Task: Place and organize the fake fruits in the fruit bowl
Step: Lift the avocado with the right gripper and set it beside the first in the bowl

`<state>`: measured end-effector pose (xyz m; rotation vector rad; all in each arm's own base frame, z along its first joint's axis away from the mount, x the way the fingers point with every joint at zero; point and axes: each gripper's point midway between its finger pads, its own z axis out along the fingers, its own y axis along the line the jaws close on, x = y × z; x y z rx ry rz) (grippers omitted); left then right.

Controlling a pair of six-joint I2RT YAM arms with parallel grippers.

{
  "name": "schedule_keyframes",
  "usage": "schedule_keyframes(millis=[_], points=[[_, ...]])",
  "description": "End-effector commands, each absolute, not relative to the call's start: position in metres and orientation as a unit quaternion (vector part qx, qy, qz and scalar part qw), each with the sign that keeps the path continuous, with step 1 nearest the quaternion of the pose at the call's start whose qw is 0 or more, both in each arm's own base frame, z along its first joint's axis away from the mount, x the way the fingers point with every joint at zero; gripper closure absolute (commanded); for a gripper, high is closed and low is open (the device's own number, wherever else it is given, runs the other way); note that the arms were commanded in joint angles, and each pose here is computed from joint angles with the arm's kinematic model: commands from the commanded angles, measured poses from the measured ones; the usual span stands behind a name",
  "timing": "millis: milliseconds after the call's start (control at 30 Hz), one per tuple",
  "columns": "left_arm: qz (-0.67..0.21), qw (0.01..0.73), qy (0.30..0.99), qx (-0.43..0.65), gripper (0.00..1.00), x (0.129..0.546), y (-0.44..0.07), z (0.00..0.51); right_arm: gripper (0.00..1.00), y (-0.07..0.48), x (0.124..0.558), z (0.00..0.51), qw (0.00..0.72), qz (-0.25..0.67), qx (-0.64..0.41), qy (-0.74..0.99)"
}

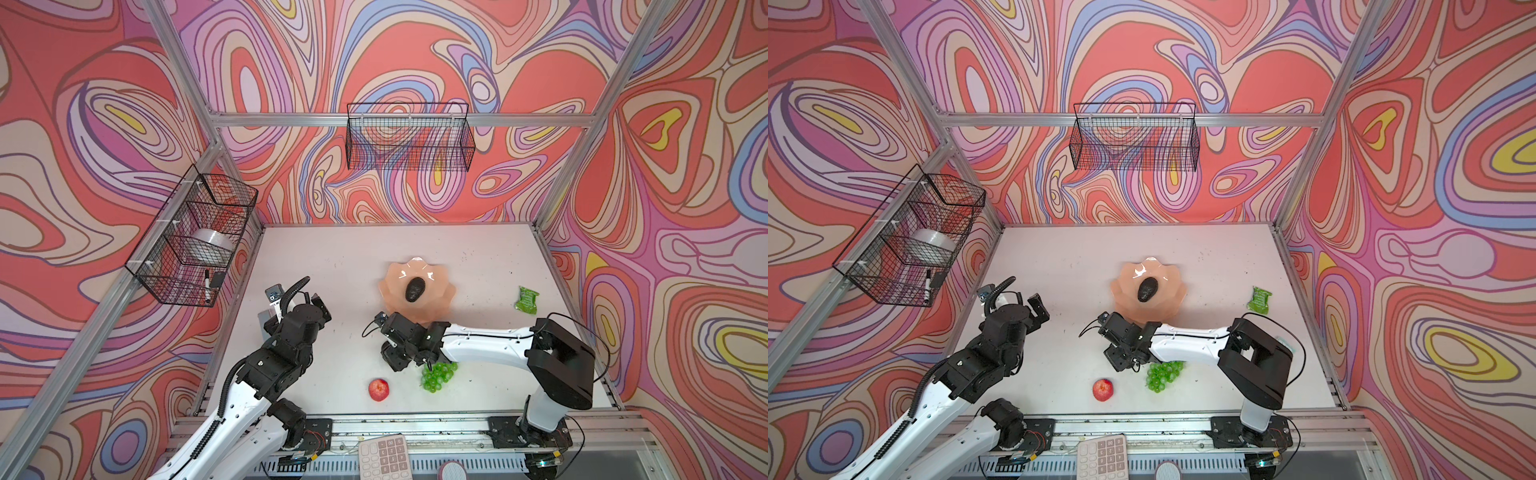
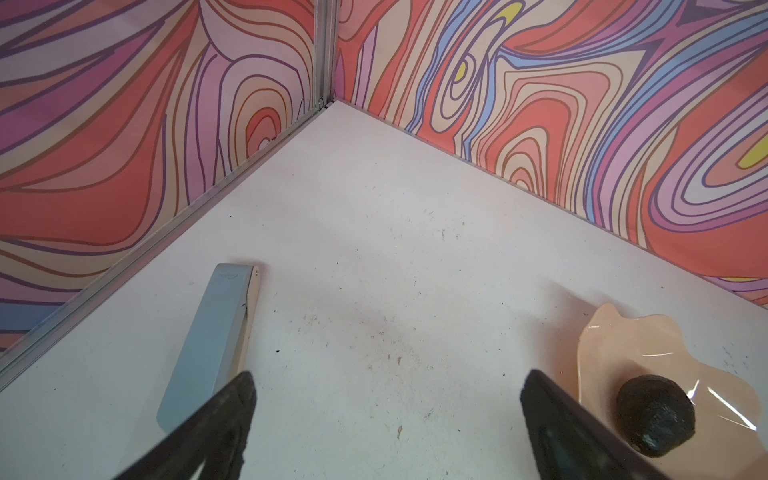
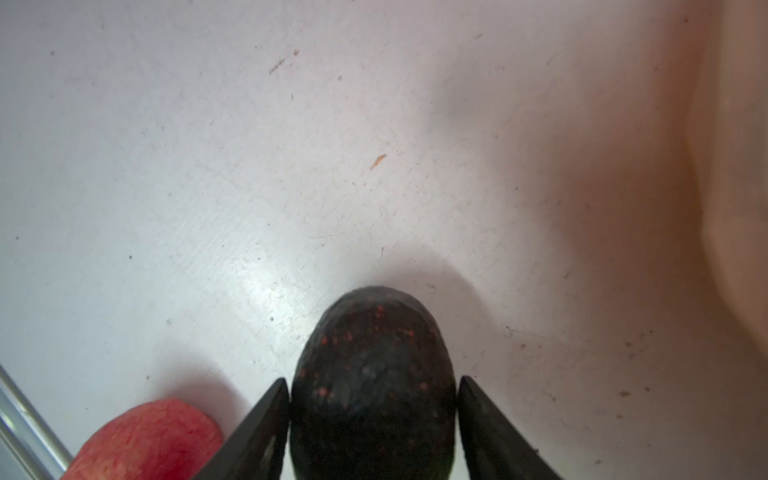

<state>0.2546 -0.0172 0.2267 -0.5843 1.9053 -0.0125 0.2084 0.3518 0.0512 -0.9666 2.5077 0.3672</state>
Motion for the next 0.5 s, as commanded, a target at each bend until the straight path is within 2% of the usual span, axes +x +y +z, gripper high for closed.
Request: schedule_keyframes(millis=[0,100,200,333,467], points=[[0.010,0.535,0.804,-0.258,0.00,0.251,-0.010,0.220,0.44,0.364,0.214,0.064,0.235,0.148,-0.337,0.900],[0.010,0.534,0.804,-0.261,0.00,0.252,-0.011,0.217,0.54,0.366,0.213,0.079,0.245,0.171,-0.329,0.896],[0.007,0.535,0.803,-0.263,0.00,0.253,-0.012,0.218,0.58,0.365,0.215,0.100,0.262,0.180,-0.319,0.893],[0.007,0.536,0.803,-0.260,0.00,0.255,-0.013,0.220,0.60,0.354,0.225,0.143,0.305,0.189,-0.287,0.888],[0.004,0.536,0.803,-0.260,0.00,0.256,-0.014,0.219,0.59,0.313,0.259,0.182,0.345,0.179,-0.215,0.896]])
